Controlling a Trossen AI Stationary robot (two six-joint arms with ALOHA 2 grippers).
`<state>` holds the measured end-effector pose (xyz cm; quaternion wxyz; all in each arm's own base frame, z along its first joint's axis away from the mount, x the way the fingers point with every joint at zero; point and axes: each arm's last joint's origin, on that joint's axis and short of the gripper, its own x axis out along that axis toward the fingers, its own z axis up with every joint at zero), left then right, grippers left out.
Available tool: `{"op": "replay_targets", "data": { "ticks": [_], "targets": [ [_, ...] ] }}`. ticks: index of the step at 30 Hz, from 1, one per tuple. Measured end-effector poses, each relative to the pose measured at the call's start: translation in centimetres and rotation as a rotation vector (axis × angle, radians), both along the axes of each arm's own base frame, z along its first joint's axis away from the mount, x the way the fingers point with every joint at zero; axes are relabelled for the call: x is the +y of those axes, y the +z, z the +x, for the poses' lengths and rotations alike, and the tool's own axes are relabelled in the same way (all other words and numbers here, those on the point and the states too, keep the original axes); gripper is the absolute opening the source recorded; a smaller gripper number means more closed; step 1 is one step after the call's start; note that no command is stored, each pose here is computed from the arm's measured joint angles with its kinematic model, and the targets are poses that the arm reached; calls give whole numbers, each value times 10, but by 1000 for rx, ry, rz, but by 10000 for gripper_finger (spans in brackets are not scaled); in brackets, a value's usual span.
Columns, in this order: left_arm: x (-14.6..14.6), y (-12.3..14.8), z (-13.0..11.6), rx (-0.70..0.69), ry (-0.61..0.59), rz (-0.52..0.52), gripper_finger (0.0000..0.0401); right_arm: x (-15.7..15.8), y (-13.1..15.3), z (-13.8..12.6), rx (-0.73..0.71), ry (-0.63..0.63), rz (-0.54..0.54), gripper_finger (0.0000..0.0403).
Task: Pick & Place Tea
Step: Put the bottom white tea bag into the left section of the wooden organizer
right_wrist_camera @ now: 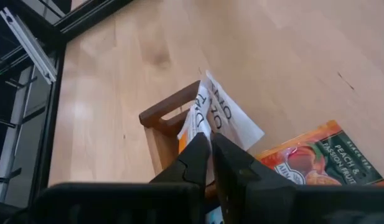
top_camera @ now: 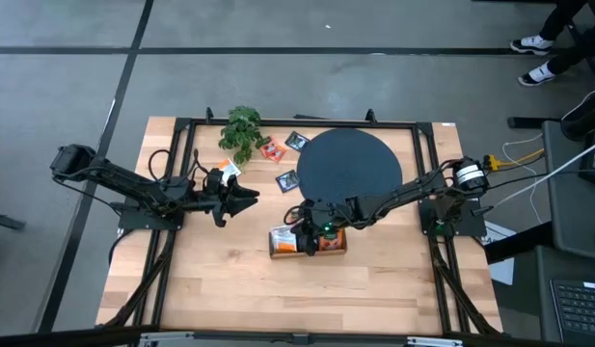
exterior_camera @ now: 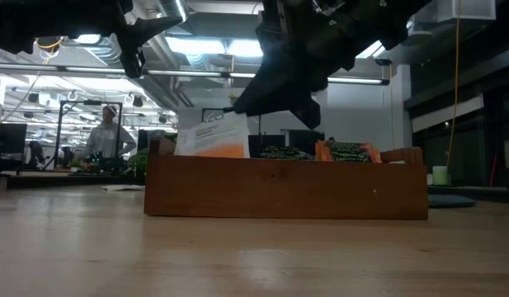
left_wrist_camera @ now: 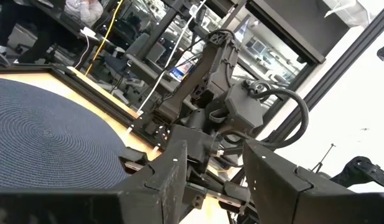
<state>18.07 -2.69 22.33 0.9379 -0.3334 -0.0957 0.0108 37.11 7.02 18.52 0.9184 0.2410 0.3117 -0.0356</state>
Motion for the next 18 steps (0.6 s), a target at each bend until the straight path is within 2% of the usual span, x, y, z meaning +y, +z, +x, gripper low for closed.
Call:
{"op": "replay_targets", "data": {
  "ticks": [8, 14, 18],
  "targets": [
    [1, 0, 0, 1, 23, -4, 152, -1, 2, 1, -22, -19, -20, 5],
    [1, 0, 0, 1, 26, -4, 152, -1, 2, 2, -30, -33, -21, 28],
    [1, 0, 0, 1, 26, -4, 152, -1, 4, 3, -56, -34, -18, 23]
  ]
}}
